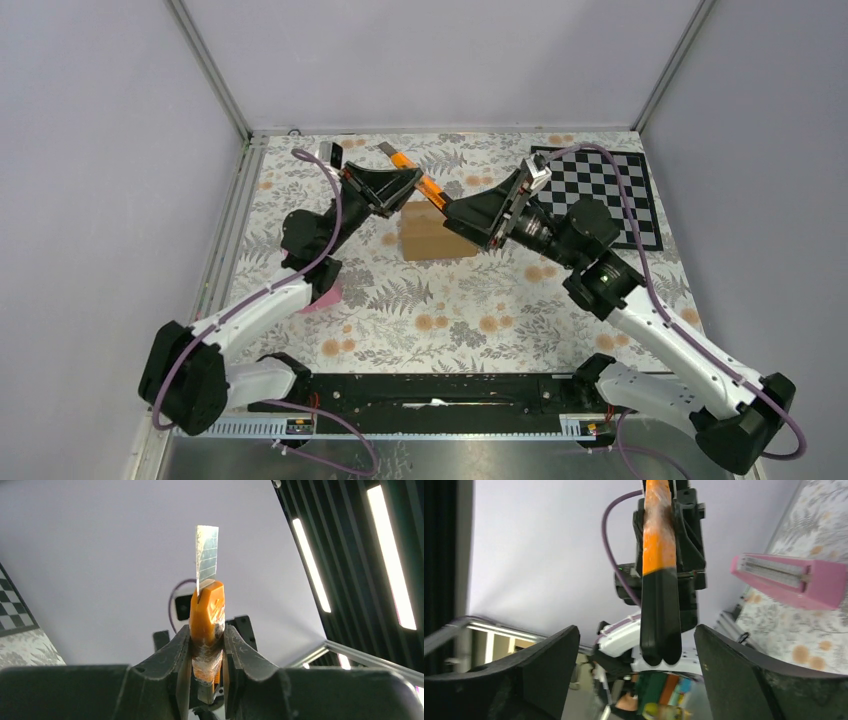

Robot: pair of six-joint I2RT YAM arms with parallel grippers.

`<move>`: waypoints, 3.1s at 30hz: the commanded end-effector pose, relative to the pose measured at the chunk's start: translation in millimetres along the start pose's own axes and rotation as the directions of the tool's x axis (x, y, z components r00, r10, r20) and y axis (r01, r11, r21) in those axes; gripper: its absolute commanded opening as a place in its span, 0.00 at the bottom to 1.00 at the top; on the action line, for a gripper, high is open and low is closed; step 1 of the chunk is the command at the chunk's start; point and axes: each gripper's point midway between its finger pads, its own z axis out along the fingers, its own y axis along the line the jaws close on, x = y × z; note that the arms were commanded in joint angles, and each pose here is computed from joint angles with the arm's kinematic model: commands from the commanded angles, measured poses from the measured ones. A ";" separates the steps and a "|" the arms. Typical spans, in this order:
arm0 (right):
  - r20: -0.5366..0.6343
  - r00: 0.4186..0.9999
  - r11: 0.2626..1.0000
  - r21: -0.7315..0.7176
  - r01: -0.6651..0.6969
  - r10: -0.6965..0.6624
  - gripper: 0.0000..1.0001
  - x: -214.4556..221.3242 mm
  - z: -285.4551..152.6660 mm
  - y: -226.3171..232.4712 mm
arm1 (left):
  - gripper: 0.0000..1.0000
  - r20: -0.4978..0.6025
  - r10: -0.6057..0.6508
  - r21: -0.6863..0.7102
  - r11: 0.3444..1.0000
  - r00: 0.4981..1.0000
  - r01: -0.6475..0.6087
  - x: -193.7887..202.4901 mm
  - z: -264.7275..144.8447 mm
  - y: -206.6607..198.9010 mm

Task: Unpack the express box
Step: Pick up the knife at the center of the board.

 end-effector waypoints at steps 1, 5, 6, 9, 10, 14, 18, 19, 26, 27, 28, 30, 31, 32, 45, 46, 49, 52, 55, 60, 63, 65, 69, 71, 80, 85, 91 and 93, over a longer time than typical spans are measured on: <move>0.044 0.974 0.955 0.208 0.209 -0.223 0.85 0.4 2.6 -39.7 | 0.00 0.113 0.089 -0.119 0.990 0.990 -0.075 -16.2 -0.4 13.5; 0.042 0.937 0.905 0.278 0.323 -0.347 0.80 5.7 10.9 -41.9 | 0.00 0.095 0.086 -0.145 0.987 0.992 -0.072 -7.8 6.3 15.7; 0.044 0.929 0.896 0.283 0.341 -0.368 0.79 5.8 12.0 -41.1 | 0.00 0.090 0.081 -0.151 0.986 0.993 -0.067 -5.4 7.2 17.1; 0.071 0.910 0.877 0.306 0.371 -0.409 0.74 1.7 15.3 -41.6 | 0.00 0.089 0.078 -0.176 0.982 0.993 -0.062 -1.9 8.0 21.8; 0.073 0.905 0.872 0.310 0.378 -0.419 0.72 1.3 17.0 -41.9 | 0.00 0.086 0.075 -0.174 0.983 0.993 -0.059 -0.3 8.4 21.8; 0.095 0.883 0.845 0.353 0.402 -0.459 0.70 -4.0 16.8 -47.8 | 0.00 0.089 0.049 -0.167 0.985 0.995 -0.034 2.9 5.4 21.3; 0.103 0.895 0.856 0.356 0.375 -0.435 0.71 -1.1 11.6 -55.4 | 0.00 0.140 0.033 -0.167 0.986 0.990 -0.009 -2.9 -4.0 20.6; 0.106 0.900 0.863 0.349 0.365 -0.423 0.73 0.6 10.4 -56.4 | 0.00 0.150 0.038 -0.168 0.986 0.988 -0.013 -4.7 -5.5 19.1; 0.114 0.903 0.867 0.352 0.352 -0.413 0.88 3.1 -2.7 -62.7 | 0.00 0.203 0.052 -0.159 0.987 0.978 -0.019 -16.2 -14.4 8.6; 0.123 0.901 0.868 0.348 0.354 -0.416 0.88 1.7 -2.6 -60.8 | 0.00 0.194 0.044 -0.157 0.988 0.980 -0.013 -14.4 -14.0 9.2; 0.133 0.898 0.869 0.343 0.356 -0.420 0.88 -0.1 -2.1 -58.3 | 0.00 0.187 0.037 -0.155 0.988 0.982 -0.007 -12.8 -13.8 10.5; 0.153 0.892 0.877 0.315 0.363 -0.424 0.88 -2.7 1.7 -49.4 | 0.00 0.176 0.018 -0.156 0.988 0.984 0.010 -8.5 -14.7 13.6; 0.162 0.891 0.882 0.295 0.367 -0.425 0.87 -3.3 5.1 -43.4 | 0.00 0.174 0.015 -0.158 0.987 0.985 0.013 -7.1 -15.4 14.7; 0.167 0.889 0.884 0.283 0.372 -0.427 0.86 -4.8 8.4 -38.2 | 0.00 0.173 0.013 -0.161 0.987 0.985 0.015 -6.2 -16.4 16.1; 0.189 0.887 0.895 0.245 0.372 -0.420 0.56 -10.6 34.4 -21.4 | 0.00 0.179 0.011 -0.169 0.985 0.984 0.020 0.5 -22.4 19.6; 0.194 0.886 0.896 0.246 0.371 -0.420 0.52 -11.8 35.6 -20.8 | 0.00 0.182 0.010 -0.165 0.986 0.983 0.020 0.5 -22.7 19.1; 0.207 0.879 0.889 0.266 0.373 -0.430 0.35 -16.9 36.4 -20.1 | 0.00 0.175 0.017 -0.162 0.987 0.985 0.012 2.0 -23.2 18.1; 0.209 0.870 0.878 0.287 0.382 -0.447 0.07 -19.9 35.4 -21.3 | 0.13 0.174 0.028 -0.172 0.985 0.984 0.003 2.5 -26.6 18.3; 0.199 0.867 0.870 0.300 0.391 -0.458 0.00 -20.0 32.9 -21.5 | 0.44 0.180 0.048 -0.190 0.982 0.983 -0.013 1.8 -31.4 21.3; 0.154 0.879 0.875 0.268 0.402 -0.451 0.00 -10.3 26.2 -12.2 | 0.67 0.196 0.067 -0.173 0.984 0.978 -0.033 -1.7 -39.1 18.2; 0.107 0.899 0.891 0.225 0.394 -0.425 0.00 1.4 24.7 -4.4 | 0.67 0.198 0.072 -0.138 0.989 0.978 -0.045 -4.3 -41.9 12.5; 0.071 0.913 0.903 0.196 0.383 -0.403 0.00 9.9 24.9 -0.9 | 0.66 0.203 0.071 -0.113 0.992 0.977 -0.049 -5.3 -43.5 8.6; 0.018 0.921 0.909 0.173 0.380 -0.389 0.00 20.1 21.8 4.6 | 0.66 0.202 0.077 -0.061 0.996 0.976 -0.066 -6.2 -47.6 -1.8; -0.011 0.923 0.906 0.190 0.379 -0.384 0.00 23.6 20.1 1.2 | 0.62 0.197 0.080 -0.045 0.996 0.977 -0.073 -5.8 -47.7 -5.4; -0.038 0.922 0.897 0.220 0.383 -0.384 0.00 23.7 23.3 -0.5 | 0.15 0.160 0.062 0.023 0.998 0.985 -0.066 0.1 -44.0 -14.9; 0.021 0.921 0.901 0.217 0.376 -0.390 0.33 13.4 30.3 5.0 | 0.00 0.172 0.026 0.012 1.000 0.985 -0.028 -2.0 -43.6 -6.9; 0.080 0.923 0.913 0.202 0.355 -0.377 0.53 5.2 44.3 4.9 | 0.00 0.224 -0.009 -0.004 1.000 0.974 0.010 -8.3 -46.9 -1.4; 0.093 0.924 0.917 0.196 0.348 -0.371 0.52 4.0 47.1 3.3 | 0.00 0.239 -0.008 -0.018 1.000 0.971 0.013 -10.0 -47.7 0.6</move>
